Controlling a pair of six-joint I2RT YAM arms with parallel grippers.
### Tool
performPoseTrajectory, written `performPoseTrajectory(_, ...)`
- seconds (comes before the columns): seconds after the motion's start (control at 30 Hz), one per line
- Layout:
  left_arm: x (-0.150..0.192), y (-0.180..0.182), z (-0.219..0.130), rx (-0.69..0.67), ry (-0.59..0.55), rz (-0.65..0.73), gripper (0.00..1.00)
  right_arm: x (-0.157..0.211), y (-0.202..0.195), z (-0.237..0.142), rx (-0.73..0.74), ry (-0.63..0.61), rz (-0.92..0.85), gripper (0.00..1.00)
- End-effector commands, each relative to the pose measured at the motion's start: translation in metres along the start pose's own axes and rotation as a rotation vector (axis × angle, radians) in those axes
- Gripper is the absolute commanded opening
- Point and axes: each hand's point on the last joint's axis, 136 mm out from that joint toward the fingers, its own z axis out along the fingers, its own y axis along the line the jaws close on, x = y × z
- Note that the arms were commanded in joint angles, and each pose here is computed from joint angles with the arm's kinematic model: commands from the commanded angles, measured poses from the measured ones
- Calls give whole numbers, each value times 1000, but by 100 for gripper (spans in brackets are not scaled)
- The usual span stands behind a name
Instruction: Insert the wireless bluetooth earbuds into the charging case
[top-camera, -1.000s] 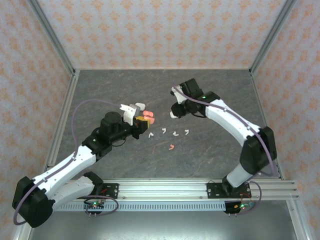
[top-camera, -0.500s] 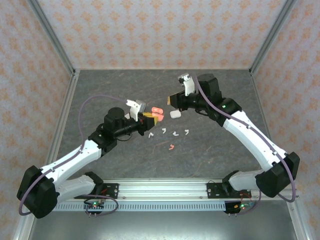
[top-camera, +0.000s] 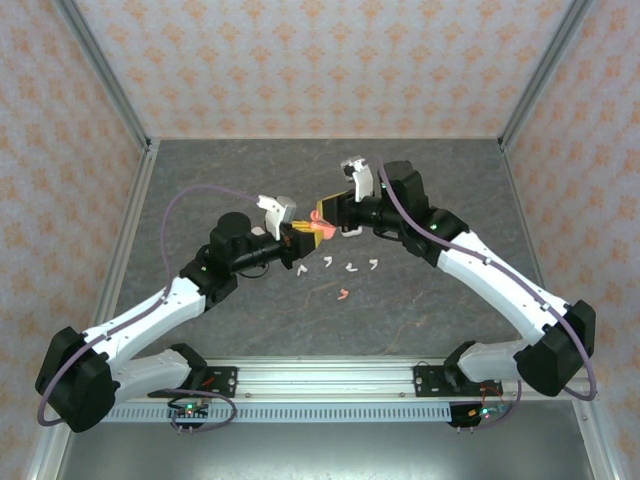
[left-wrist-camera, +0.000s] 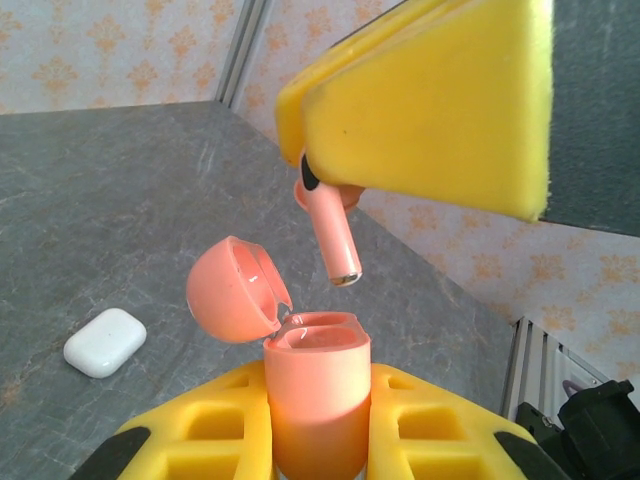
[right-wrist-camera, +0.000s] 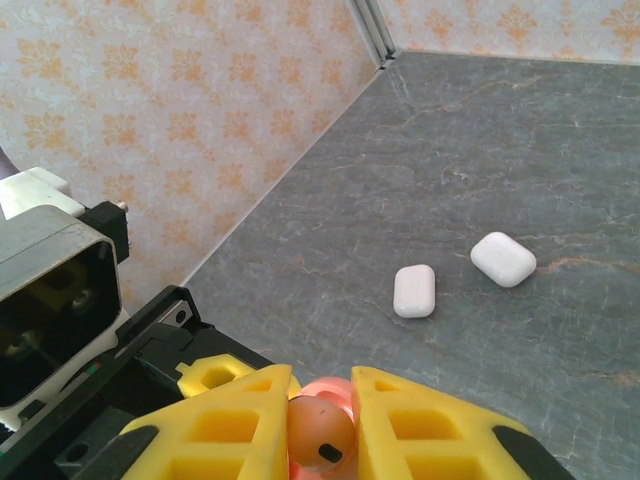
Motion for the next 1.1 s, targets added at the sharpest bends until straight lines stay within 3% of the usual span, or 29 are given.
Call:
performPoseTrajectory(0.0,-26,-15,-2,42,-69,48,0,-7,6,-4,-5,-50,-3,20)
performPoseTrajectory(1.07,-30,-8,-7,-12,-97,56,0,25,10,13,-44,67,34,20)
